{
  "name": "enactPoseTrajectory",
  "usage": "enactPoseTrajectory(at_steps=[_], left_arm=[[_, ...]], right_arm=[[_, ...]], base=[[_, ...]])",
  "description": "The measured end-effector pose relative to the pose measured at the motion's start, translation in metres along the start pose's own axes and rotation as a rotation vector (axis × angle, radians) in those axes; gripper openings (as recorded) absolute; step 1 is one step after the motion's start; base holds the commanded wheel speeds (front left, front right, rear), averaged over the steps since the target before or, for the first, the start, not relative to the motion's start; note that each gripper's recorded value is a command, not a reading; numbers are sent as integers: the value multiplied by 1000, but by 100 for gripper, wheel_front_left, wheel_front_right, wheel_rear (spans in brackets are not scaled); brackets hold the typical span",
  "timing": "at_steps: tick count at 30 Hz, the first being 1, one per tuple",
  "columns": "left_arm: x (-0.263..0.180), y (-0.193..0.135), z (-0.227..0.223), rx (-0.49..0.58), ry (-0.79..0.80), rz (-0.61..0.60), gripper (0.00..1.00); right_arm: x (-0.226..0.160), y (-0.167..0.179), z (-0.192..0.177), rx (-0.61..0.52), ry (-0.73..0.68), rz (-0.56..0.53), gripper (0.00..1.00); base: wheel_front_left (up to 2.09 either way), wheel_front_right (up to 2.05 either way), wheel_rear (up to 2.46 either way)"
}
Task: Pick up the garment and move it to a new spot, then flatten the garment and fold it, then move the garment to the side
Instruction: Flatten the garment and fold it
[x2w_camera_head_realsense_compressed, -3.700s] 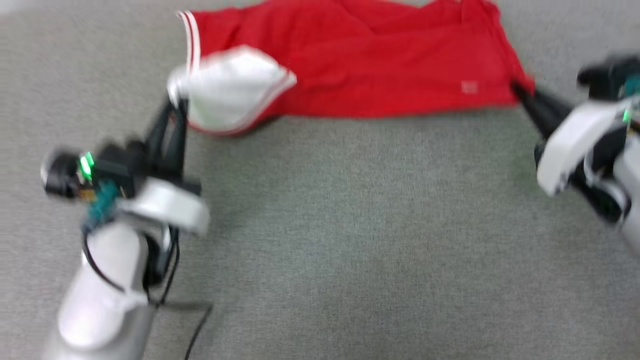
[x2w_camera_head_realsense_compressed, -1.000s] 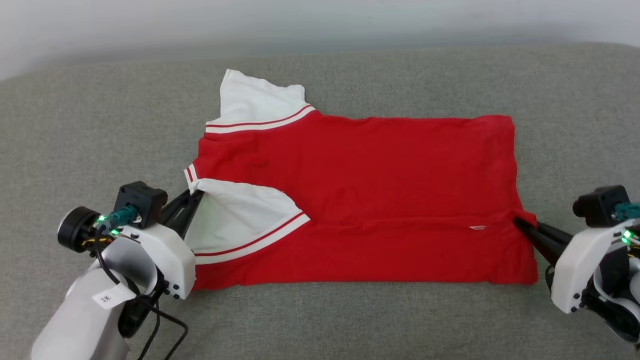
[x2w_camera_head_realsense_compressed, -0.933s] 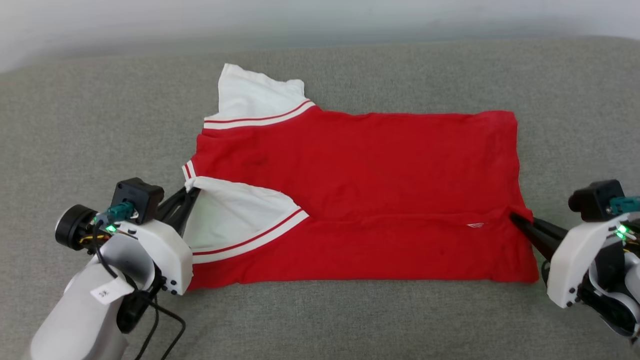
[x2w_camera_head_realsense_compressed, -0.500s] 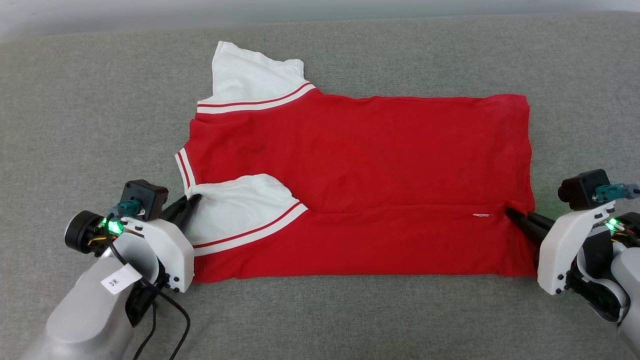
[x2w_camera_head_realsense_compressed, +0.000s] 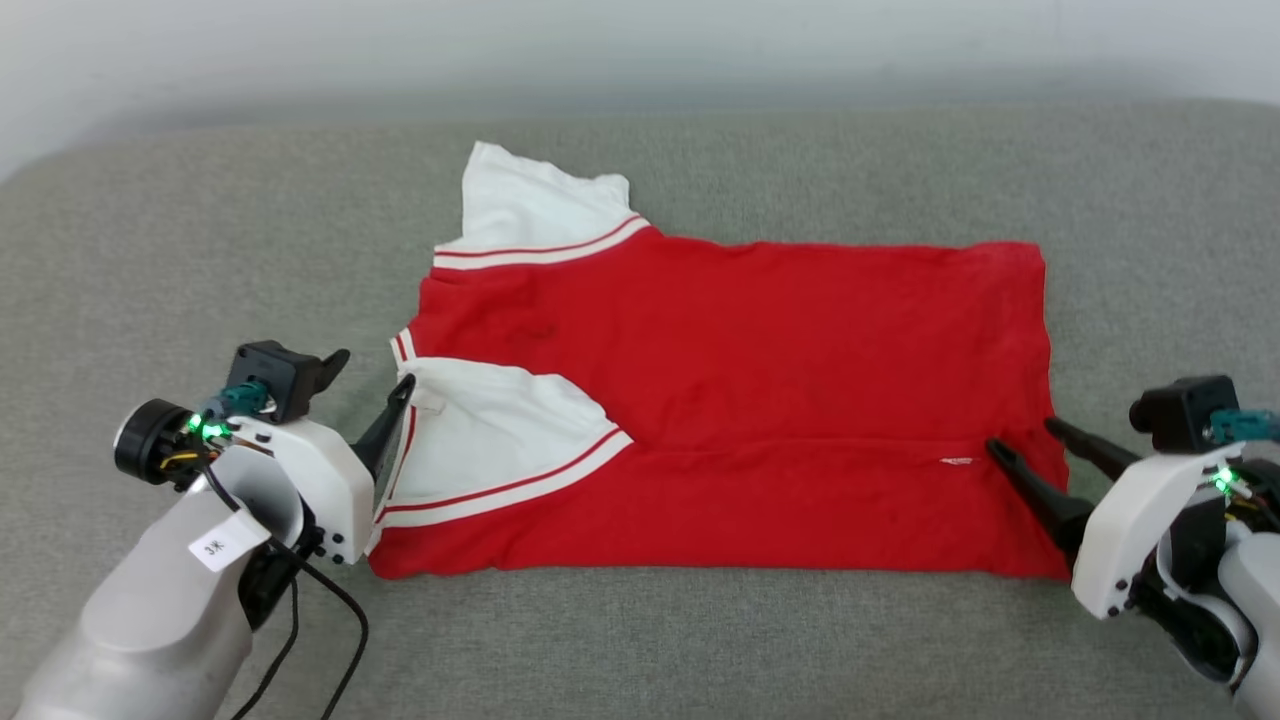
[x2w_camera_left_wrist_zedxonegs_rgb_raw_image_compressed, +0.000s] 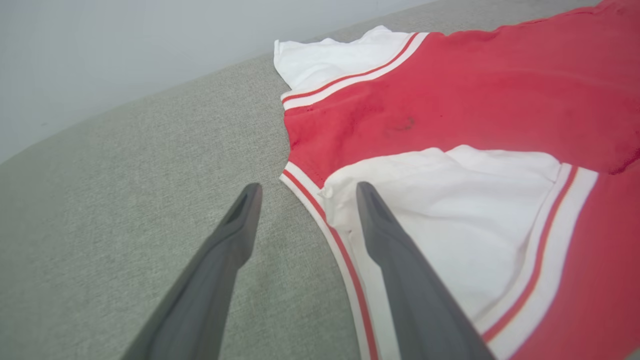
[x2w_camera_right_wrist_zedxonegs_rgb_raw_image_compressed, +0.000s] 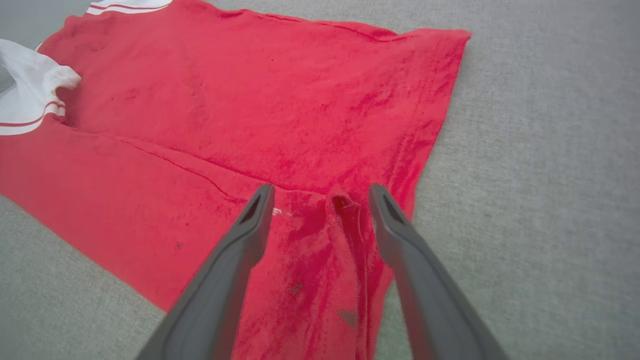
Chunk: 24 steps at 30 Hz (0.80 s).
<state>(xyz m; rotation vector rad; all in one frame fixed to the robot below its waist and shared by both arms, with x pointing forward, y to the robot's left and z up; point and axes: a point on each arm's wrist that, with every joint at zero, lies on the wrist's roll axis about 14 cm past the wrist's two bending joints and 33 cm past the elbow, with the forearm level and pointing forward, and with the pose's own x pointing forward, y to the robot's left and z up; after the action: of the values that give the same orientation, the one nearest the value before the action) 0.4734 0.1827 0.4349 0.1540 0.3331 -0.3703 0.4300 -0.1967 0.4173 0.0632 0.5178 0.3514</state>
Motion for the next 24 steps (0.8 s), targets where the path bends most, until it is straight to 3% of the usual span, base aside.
enactPoseTrajectory(at_steps=[9,24], left_arm=[[-26,0,41,-11,25,-22,100],[-50,-24,-6,-134,515,-156,100]], right_arm=[[-21,14,16,-5,-77,17,100],[-27,28,20,-2,-90,36,100]], base=[[0,0,0],[0,0,0]])
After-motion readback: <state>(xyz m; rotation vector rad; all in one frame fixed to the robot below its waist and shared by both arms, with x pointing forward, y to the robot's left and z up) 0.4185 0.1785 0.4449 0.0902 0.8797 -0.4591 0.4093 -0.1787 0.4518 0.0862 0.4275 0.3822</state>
